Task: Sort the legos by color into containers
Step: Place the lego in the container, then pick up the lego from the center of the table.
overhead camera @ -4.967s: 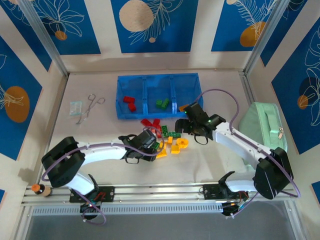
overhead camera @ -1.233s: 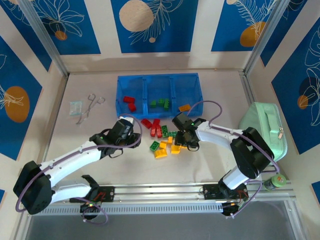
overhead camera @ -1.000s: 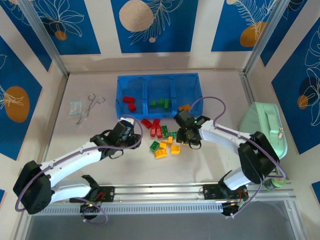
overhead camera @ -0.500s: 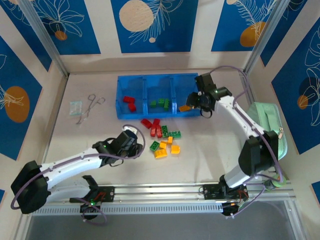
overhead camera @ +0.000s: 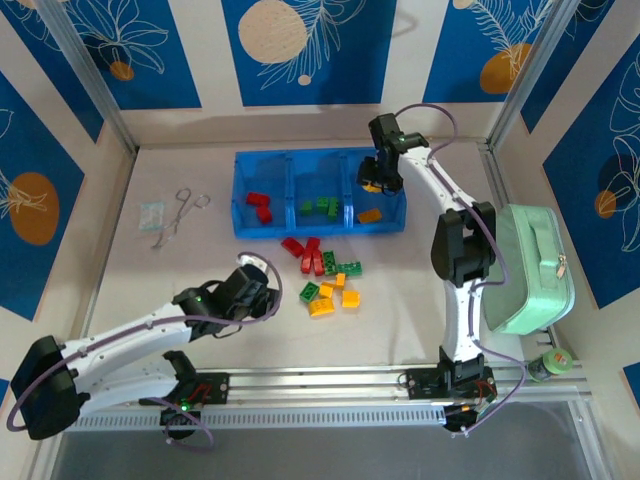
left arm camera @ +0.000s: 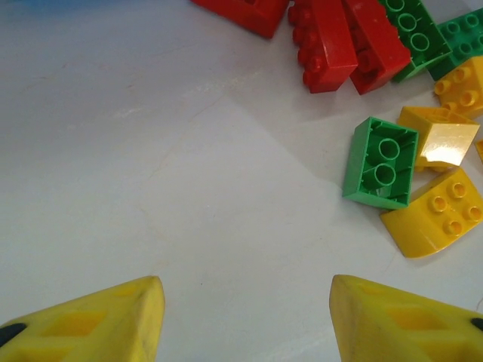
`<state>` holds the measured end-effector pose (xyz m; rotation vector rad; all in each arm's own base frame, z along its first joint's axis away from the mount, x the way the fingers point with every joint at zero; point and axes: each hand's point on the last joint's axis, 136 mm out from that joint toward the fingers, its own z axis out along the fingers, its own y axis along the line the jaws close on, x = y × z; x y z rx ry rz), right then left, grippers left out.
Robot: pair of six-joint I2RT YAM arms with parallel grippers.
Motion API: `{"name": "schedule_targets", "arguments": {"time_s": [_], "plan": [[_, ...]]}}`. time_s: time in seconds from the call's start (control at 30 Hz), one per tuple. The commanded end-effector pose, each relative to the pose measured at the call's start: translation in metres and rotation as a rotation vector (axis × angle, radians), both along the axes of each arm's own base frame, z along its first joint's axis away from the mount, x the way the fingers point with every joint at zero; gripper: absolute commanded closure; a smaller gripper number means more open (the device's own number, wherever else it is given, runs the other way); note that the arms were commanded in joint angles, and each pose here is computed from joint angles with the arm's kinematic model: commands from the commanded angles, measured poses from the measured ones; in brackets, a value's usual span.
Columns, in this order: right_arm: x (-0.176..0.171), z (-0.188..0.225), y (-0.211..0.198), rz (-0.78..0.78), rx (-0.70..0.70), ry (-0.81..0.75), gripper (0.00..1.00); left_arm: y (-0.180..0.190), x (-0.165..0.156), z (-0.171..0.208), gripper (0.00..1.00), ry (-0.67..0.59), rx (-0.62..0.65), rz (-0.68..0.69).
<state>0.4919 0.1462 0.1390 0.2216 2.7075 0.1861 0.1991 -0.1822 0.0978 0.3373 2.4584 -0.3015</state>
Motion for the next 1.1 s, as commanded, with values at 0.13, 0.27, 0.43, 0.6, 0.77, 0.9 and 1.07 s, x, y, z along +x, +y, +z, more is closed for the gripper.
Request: {"name": "schedule_targets", "arguments": {"time_s": [0.13, 0.27, 0.43, 0.6, 0.77, 0.9, 1.07], "plan": [[0.002, 0.02, 0.002, 0.019, -0.031, 0.023, 0.17, 0.014, -0.004, 0.009, 0.4, -0.038, 0.088, 0.002], [-0.007, 0.05, 0.005, 0.032, -0.062, -0.046, 0.11, 0.009, -0.005, 0.013, 0.39, -0.049, 0.078, -0.024], [-0.034, 0.08, 0.01, 0.055, -0.05, -0.117, 0.11, -0.01, -0.005, 0.017, 0.39, -0.06, 0.022, -0.076], [-0.077, 0.09, 0.018, 0.094, 0.011, -0.172, 0.11, -0.033, -0.008, 0.014, 0.38, -0.057, 0.027, -0.154], [-0.122, 0.068, 0.028, 0.145, 0.045, -0.138, 0.11, -0.053, -0.011, 0.006, 0.36, -0.041, 0.049, -0.218], [-0.156, 0.039, 0.038, 0.172, 0.07, -0.096, 0.11, -0.069, -0.01, -0.003, 0.35, -0.018, 0.026, -0.233], [-0.191, 0.002, 0.037, 0.152, 0.077, -0.035, 0.11, -0.082, -0.003, -0.015, 0.35, 0.014, 0.03, -0.208]]}}
